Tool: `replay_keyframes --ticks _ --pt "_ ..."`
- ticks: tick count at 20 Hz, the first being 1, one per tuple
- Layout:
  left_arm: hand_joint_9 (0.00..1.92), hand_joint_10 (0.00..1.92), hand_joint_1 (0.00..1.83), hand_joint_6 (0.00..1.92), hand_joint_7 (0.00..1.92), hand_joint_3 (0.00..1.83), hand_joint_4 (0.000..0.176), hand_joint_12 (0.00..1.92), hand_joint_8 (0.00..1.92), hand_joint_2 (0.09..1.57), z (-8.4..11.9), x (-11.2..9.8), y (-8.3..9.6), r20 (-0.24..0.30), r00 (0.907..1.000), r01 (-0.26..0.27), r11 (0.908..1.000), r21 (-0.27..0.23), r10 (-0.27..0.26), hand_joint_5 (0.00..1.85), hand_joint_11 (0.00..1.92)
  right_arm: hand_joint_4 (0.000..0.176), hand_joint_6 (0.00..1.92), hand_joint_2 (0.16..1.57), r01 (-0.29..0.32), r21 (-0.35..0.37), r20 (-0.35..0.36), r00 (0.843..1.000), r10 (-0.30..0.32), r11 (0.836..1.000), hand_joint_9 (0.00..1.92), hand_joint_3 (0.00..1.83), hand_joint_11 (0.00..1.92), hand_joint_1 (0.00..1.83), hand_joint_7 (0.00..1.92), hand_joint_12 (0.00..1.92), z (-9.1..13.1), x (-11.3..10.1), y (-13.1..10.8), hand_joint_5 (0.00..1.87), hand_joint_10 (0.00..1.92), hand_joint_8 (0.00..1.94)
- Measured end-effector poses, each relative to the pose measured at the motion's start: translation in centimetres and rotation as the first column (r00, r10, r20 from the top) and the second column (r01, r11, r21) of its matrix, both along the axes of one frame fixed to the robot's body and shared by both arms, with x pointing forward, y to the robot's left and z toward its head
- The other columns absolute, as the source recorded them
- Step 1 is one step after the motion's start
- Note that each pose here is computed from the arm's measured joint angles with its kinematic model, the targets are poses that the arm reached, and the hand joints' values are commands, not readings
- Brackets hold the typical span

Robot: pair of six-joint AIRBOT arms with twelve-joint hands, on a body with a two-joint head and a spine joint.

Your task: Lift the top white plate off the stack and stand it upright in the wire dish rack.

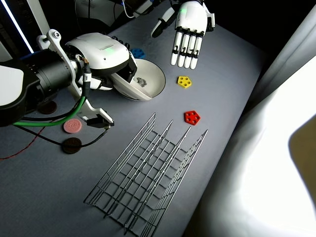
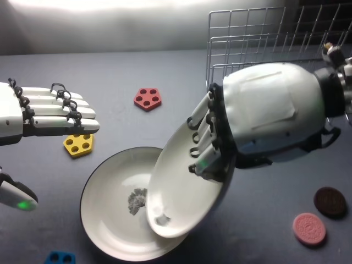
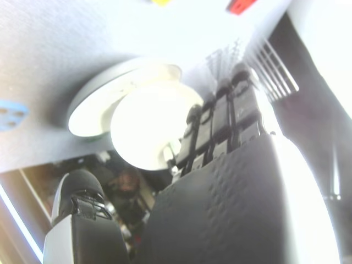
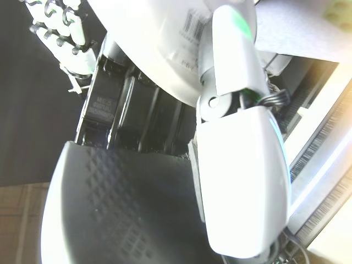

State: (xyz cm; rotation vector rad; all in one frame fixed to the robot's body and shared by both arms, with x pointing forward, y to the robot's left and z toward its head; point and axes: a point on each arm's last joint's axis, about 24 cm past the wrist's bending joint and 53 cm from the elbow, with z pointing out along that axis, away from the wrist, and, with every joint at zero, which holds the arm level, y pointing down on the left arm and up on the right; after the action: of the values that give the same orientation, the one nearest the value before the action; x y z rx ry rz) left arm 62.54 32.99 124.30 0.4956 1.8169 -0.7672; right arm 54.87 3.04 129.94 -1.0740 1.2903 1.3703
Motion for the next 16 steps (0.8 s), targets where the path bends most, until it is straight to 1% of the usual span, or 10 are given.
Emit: replay_keyframes --ticks 1,2,3,6,7,8,10,12,15,16 --pt "0.02 0.00 0.28 0.00 0.03 0.00 0.000 0.01 0.00 0.99 -0.1 0.0 0.0 -0.001 1.0000 0.002 1.0000 0.003 -0.002 0.04 0.06 0.000 0.99 1.08 -0.001 0.009 -0.005 1.000 0.001 1.000 1.12 0.00 0.88 1.49 1.07 1.45 0.3 0.0 0.1 0.89 0.75 0.51" --pt "0.02 0.00 0.28 0.00 0.02 0.00 0.000 0.01 0.00 0.99 -0.1 0.0 0.0 -0.001 1.0000 0.002 1.0000 0.003 -0.002 0.03 0.06 0.000 1.09 1.11 -0.006 0.011 -0.002 1.000 0.006 1.000 1.04 0.00 0.82 1.49 0.98 1.53 0.4 -0.1 0.2 0.82 0.87 0.66" --pt "0.02 0.00 0.28 0.00 0.02 0.00 0.000 0.01 0.00 0.99 -0.1 0.0 0.0 -0.001 1.0000 0.002 1.0000 0.003 -0.002 0.03 0.07 0.000 1.12 1.12 -0.009 0.013 -0.003 1.000 0.009 1.000 1.02 0.00 0.80 1.49 0.96 1.55 0.5 -0.2 0.3 0.80 0.91 0.70" --pt "0.02 0.00 0.28 0.00 0.02 0.00 0.000 0.01 0.00 0.99 -0.1 0.0 0.0 -0.003 1.0000 0.002 1.0000 0.002 -0.002 0.04 0.06 0.000 1.12 1.12 -0.014 0.015 -0.006 1.000 0.014 1.000 1.03 0.00 0.80 1.49 0.95 1.56 0.7 0.0 0.6 0.80 0.91 0.72" --pt "0.02 0.00 0.25 0.00 0.02 0.00 0.000 0.01 0.00 0.99 -0.1 -0.1 0.0 -0.003 1.0000 0.002 1.0000 0.004 -0.002 0.03 0.05 0.000 0.97 1.06 -0.014 0.021 -0.029 0.999 0.015 1.000 1.18 0.00 0.93 1.50 1.10 1.42 0.9 0.2 0.6 0.92 0.68 0.50" --pt "0.02 0.00 0.27 0.00 0.03 0.00 0.000 0.00 0.00 0.99 -0.2 -0.1 0.0 -0.005 1.0000 0.004 1.0000 0.007 -0.004 0.04 0.05 0.000 1.07 1.10 -0.011 0.027 -0.043 0.999 0.012 1.000 1.08 0.00 0.84 1.49 1.00 1.50 1.2 0.4 0.6 0.84 0.82 0.64" --pt "0.02 0.00 0.27 0.00 0.03 0.00 0.000 0.00 0.00 0.99 -0.4 -0.2 0.0 -0.008 0.9999 0.007 0.9999 0.015 -0.007 0.04 0.05 0.000 1.07 1.10 -0.009 0.039 -0.078 0.997 0.012 0.999 1.08 0.00 0.84 1.49 1.00 1.50 1.7 0.9 0.5 0.84 0.82 0.64" --pt "0.00 0.00 0.29 0.01 0.01 0.00 0.000 0.00 0.00 1.00 -0.4 -0.2 0.0 -0.009 0.9999 0.008 0.9998 0.017 -0.008 0.03 0.04 0.000 1.18 1.13 -0.009 0.049 -0.096 0.995 0.014 0.999 0.99 0.00 0.78 1.48 0.91 1.58 2.4 1.2 0.6 0.78 0.94 0.78" --pt "0.03 0.01 0.27 0.01 0.03 0.00 0.000 0.01 0.01 0.99 -0.4 -0.2 0.0 -0.010 0.9999 0.008 0.9999 0.015 -0.007 0.05 0.05 0.000 1.22 1.13 -0.016 0.072 -0.163 0.986 0.028 0.997 1.01 0.00 0.76 1.48 0.90 1.58 3.5 1.7 0.6 0.76 0.92 0.80" --pt "0.02 0.00 0.25 0.00 0.02 0.00 0.000 0.01 0.00 0.99 -0.4 -0.2 0.0 -0.011 0.9999 0.008 0.9999 0.015 -0.007 0.03 0.05 0.000 1.19 1.13 -0.015 0.075 -0.171 0.985 0.028 0.997 1.00 0.00 0.78 1.48 0.87 1.56 3.8 1.9 0.5 0.79 0.94 0.81"
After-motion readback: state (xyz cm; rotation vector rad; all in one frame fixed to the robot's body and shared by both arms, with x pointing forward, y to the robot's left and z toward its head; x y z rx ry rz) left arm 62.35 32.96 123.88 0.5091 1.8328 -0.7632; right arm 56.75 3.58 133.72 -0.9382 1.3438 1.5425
